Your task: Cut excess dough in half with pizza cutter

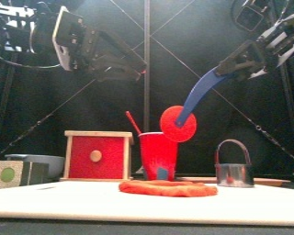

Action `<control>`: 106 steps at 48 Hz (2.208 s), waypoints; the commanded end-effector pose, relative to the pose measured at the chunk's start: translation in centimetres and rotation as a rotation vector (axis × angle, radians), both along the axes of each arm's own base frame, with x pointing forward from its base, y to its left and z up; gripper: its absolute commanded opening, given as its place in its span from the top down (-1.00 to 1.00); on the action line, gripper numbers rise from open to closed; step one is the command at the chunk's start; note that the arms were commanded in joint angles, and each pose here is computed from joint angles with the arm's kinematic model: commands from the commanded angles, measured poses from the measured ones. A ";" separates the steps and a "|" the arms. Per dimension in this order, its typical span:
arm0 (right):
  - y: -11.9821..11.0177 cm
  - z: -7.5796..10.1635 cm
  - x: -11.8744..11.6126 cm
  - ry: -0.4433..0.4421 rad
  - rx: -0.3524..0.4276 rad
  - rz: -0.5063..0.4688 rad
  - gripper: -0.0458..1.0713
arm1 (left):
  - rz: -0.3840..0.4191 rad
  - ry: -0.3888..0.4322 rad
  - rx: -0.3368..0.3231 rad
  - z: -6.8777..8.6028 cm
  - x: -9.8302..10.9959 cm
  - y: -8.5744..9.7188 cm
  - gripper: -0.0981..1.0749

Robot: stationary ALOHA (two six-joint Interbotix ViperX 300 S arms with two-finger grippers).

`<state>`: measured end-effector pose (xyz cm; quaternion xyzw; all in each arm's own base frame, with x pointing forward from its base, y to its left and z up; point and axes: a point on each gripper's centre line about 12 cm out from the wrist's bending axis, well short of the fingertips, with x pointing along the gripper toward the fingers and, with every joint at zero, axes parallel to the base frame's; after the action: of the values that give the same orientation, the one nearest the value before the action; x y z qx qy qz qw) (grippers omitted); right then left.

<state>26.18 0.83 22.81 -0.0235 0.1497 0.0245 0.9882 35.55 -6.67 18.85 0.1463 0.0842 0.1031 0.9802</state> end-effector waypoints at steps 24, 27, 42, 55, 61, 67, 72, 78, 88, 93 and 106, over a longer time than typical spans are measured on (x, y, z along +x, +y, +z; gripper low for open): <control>2.4 0.0 7.0 0.023 -0.023 0.079 0.17 | -0.009 0.052 0.003 -1.6 3.5 0.0 -0.78; 2.4 0.2 7.1 0.018 -0.028 0.084 0.18 | 0.013 0.060 -0.014 -1.9 3.4 0.4 -0.77; 2.7 0.6 7.4 0.007 -0.032 0.092 0.18 | 0.097 0.096 -0.086 -2.9 3.2 1.2 -0.74; 2.8 0.5 7.4 0.009 -0.032 0.096 0.18 | 0.117 0.118 -0.100 -3.6 3.3 1.3 -0.39; 2.8 0.3 7.4 0.015 -0.031 0.095 0.19 | 0.114 0.124 -0.099 -3.8 3.4 1.3 -0.23; 2.8 -0.4 7.5 0.037 -0.025 0.094 0.19 | 0.102 0.144 -0.107 -4.1 3.3 1.1 -0.11; 3.4 -1.7 7.6 0.074 -0.021 0.107 0.19 | 0.081 0.167 -0.115 -4.4 3.2 0.5 -0.07; 4.4 -3.6 8.1 0.133 -0.011 0.125 0.19 | 0.029 0.211 -0.134 -4.9 2.9 -0.9 -0.06; 5.1 -5.6 9.1 0.191 0.014 0.118 0.19 | 0.017 0.296 -0.207 -5.9 2.4 -1.6 -0.06; 5.3 -6.1 9.7 0.204 0.009 0.122 0.19 | 0.028 0.308 -0.239 -5.9 2.2 -1.5 -0.06; 5.4 -6.3 9.9 0.216 0.013 0.121 0.20 | 0.026 0.307 -0.256 -5.6 2.4 -1.7 -0.06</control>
<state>35.43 5.74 15.19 -0.0263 0.2730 0.0830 0.9581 37.23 -8.36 11.56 0.0429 0.2700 0.0790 0.9587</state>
